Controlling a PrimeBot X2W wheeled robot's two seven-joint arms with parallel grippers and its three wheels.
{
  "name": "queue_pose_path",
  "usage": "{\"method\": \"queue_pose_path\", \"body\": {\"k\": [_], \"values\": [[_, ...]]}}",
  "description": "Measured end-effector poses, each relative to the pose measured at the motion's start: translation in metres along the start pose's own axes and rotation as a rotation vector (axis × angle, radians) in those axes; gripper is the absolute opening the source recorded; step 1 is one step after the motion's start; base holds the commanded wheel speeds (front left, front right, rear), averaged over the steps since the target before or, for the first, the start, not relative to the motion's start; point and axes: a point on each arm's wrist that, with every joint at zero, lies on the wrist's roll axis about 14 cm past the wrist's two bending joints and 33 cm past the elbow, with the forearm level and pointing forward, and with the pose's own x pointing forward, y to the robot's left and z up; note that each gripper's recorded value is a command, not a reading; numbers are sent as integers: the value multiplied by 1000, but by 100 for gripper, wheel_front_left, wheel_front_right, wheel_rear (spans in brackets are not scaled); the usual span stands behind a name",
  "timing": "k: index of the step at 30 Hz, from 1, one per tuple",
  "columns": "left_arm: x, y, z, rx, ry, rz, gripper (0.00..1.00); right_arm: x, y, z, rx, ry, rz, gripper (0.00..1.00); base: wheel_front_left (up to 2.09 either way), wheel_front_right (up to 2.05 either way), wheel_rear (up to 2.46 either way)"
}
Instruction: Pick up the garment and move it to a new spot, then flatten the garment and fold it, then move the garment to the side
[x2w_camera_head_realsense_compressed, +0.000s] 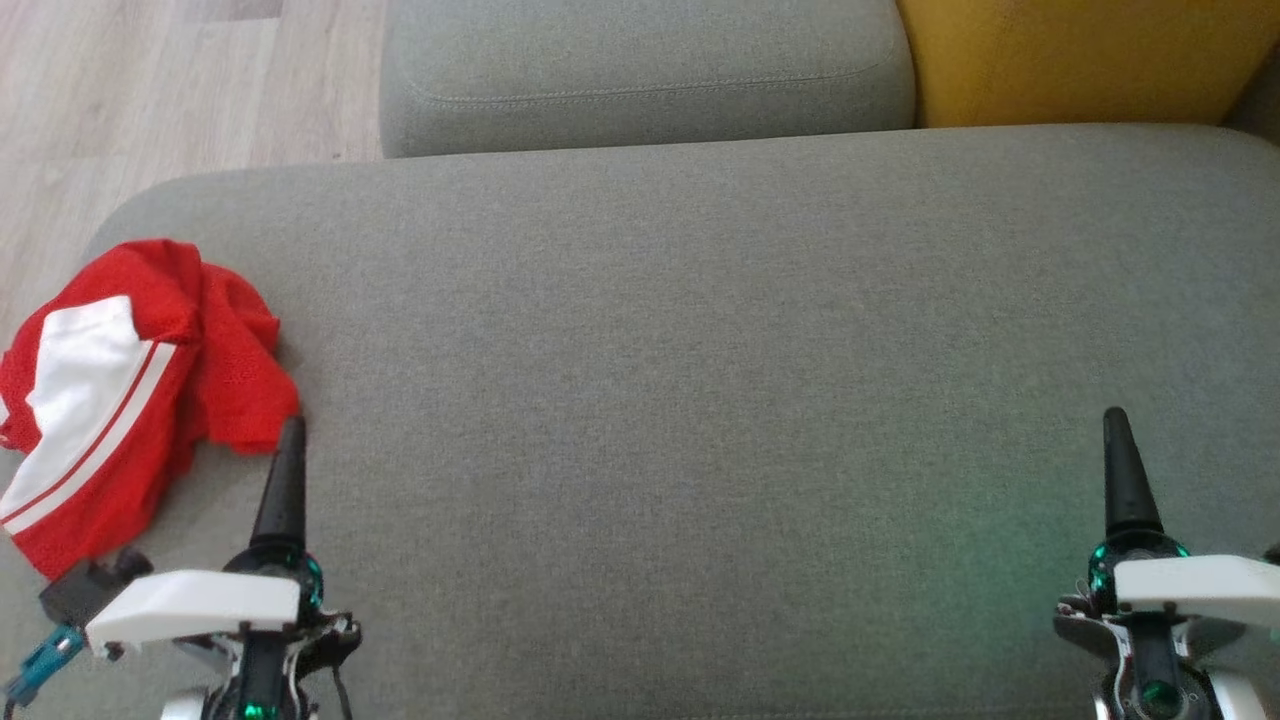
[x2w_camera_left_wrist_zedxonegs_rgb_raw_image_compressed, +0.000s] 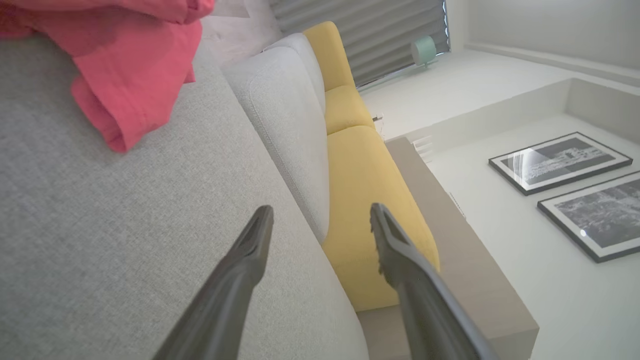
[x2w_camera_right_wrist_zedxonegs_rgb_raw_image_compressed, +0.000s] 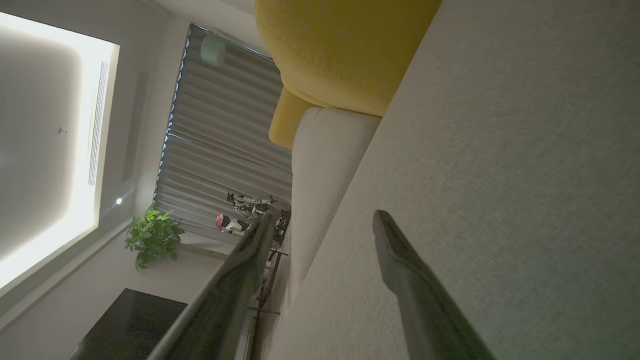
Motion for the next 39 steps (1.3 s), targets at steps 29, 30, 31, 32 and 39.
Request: {"method": "queue_pose_path", "body": {"k": [29,30,31,32,39], "values": [[2,-42,-11,526,2,-149,100,0,29,-16,-489,39,115,100,0,0,0],[1,-42,-14,541,7,-153,100,0,30,-17,-502,40,118,100,0,0,0],[1,-43,-16,557,12,-155,100,0,30,-17,-518,37,121,100,0,0,0],[1,-43,-16,557,12,-155,100,0,30,-17,-518,37,121,100,0,0,0],[-1,-44,-17,681,8,-167,100,0,33,-19,-614,38,137,100,0,0,0]]}}
